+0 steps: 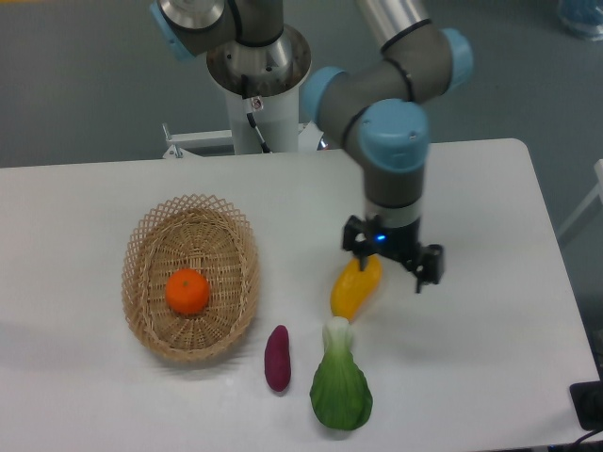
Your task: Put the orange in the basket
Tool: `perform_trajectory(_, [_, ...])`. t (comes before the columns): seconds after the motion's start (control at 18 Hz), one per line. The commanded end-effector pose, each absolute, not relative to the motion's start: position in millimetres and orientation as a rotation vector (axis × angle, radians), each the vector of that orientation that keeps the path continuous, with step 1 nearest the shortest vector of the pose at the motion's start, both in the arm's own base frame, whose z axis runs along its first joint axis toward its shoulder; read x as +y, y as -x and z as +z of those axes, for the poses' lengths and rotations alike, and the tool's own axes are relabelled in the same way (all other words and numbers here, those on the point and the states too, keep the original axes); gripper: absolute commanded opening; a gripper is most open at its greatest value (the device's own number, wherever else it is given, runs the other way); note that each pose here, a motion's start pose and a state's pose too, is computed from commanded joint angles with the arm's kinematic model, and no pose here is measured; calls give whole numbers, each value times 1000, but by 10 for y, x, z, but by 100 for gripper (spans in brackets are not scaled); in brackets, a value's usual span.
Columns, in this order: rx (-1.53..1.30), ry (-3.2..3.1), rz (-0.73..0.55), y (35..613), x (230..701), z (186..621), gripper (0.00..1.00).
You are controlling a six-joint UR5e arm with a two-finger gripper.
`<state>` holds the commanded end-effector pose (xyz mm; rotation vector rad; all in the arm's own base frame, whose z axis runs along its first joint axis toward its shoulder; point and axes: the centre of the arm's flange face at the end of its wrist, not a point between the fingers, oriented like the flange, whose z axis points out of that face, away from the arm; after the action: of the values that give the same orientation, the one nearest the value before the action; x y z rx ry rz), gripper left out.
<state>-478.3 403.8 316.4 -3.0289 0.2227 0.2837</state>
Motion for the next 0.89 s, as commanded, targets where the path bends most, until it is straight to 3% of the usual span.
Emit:
perform_trajectory(0.28, [307,3057,246,5090,3574,3024,100])
perform_trajectory(0.89, [314,3056,244,5122,3557,3029,100])
